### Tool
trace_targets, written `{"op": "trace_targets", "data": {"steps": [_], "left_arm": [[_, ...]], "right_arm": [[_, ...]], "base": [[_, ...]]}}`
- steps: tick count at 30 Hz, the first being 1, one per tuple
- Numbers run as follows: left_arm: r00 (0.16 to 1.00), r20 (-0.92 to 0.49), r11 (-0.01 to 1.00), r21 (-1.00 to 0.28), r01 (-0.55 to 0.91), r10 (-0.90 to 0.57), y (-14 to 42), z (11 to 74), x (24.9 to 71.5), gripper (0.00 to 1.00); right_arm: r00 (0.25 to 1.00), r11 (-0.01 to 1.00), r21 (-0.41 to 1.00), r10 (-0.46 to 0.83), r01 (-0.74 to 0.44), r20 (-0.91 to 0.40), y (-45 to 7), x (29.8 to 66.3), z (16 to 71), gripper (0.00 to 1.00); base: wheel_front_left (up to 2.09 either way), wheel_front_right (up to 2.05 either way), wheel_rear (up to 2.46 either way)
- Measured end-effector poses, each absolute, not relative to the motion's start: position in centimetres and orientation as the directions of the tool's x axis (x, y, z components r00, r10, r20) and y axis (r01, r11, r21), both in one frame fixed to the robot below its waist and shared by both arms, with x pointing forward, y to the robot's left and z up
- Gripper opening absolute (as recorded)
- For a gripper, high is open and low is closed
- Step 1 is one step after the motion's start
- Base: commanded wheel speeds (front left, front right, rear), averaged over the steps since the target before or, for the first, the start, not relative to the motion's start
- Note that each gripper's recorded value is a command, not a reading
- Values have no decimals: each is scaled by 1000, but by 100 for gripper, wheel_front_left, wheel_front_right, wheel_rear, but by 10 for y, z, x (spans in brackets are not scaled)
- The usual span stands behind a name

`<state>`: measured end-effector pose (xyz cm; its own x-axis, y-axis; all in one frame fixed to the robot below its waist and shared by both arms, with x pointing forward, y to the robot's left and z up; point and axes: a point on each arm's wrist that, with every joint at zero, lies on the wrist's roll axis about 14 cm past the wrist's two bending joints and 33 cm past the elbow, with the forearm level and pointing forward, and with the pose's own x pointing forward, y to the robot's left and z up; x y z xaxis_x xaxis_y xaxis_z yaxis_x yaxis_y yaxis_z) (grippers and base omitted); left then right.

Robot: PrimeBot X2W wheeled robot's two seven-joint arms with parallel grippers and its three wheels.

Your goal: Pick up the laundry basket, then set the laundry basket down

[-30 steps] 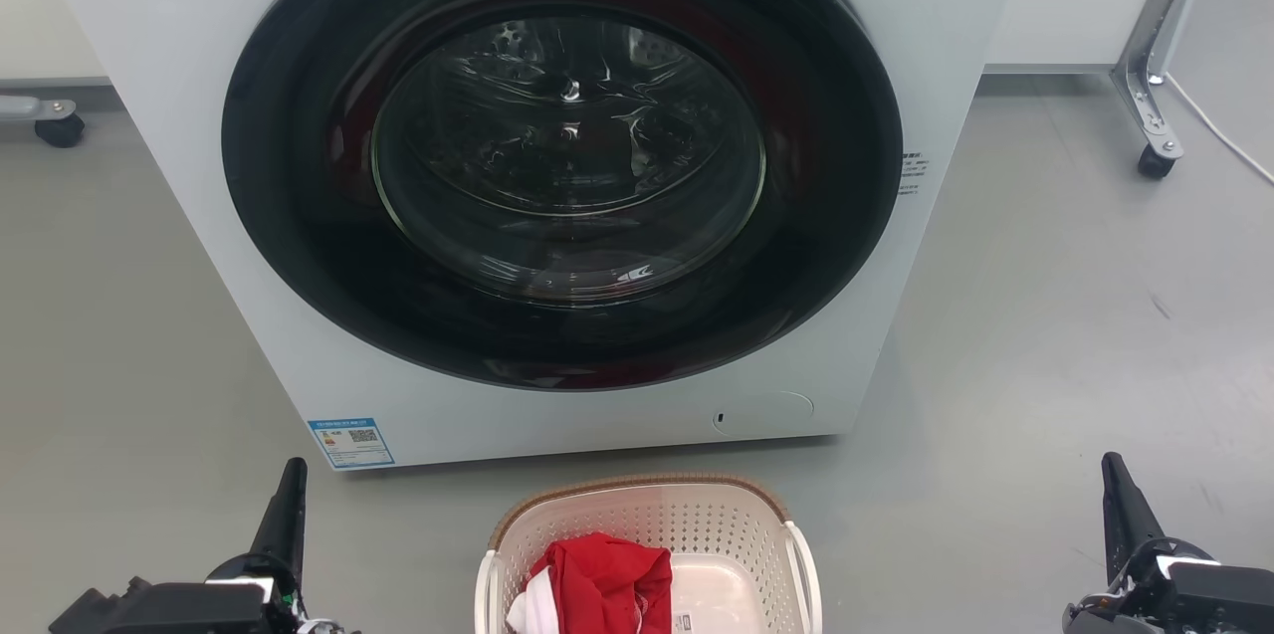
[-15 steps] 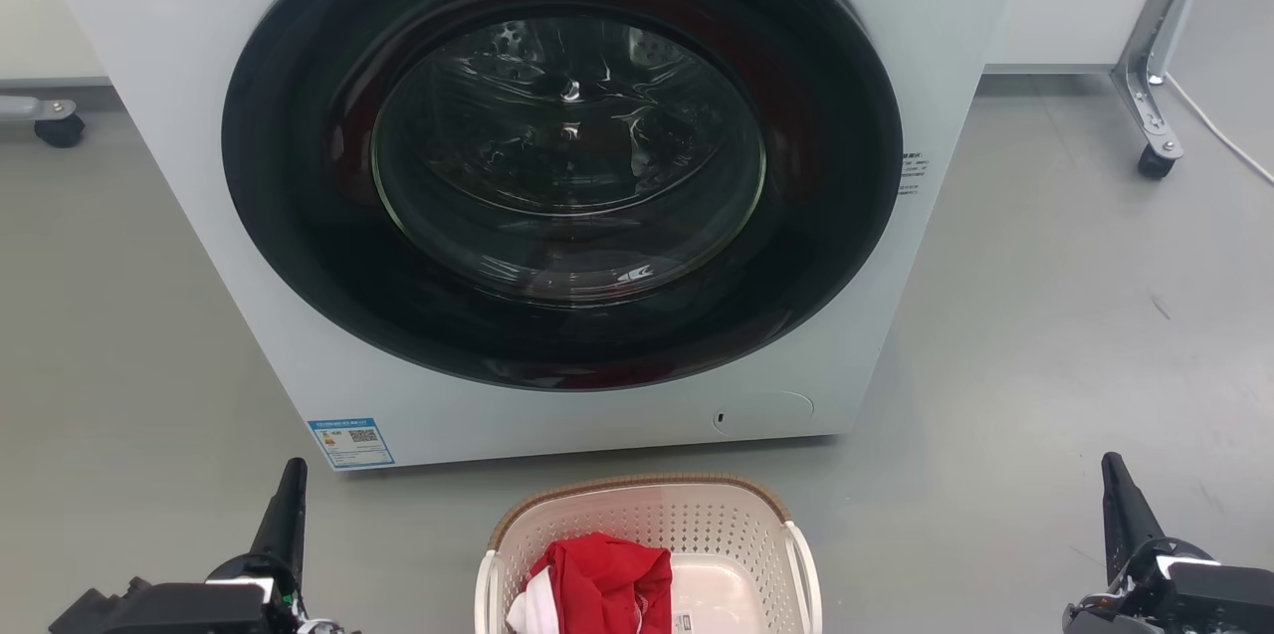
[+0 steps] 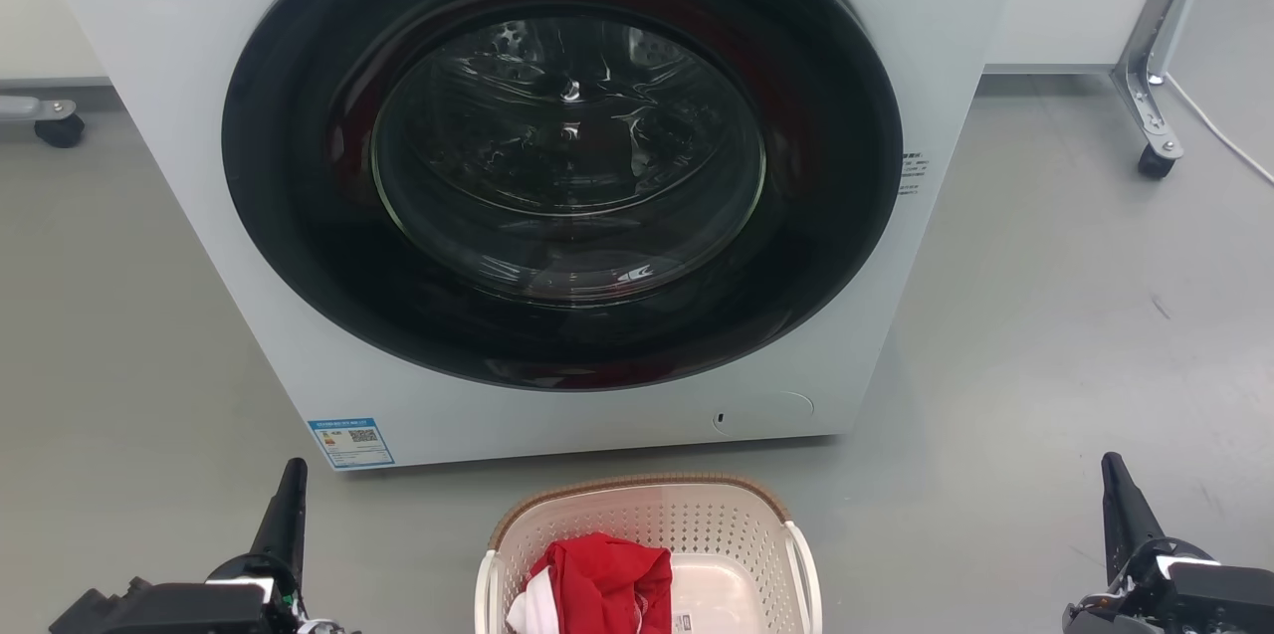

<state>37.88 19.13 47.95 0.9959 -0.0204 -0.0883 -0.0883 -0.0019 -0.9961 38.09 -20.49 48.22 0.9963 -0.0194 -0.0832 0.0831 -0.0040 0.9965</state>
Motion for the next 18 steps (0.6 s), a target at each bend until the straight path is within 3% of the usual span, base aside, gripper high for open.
{"op": "trace_targets", "data": {"steps": [18], "left_arm": [[996, -89, -2, -996, -89, -20, 191, 479, 379, 0]], "right_arm": [[996, -6, 997, -20, 83, -83, -205, 381, 482, 0]], "base": [[0, 0, 0]]}}
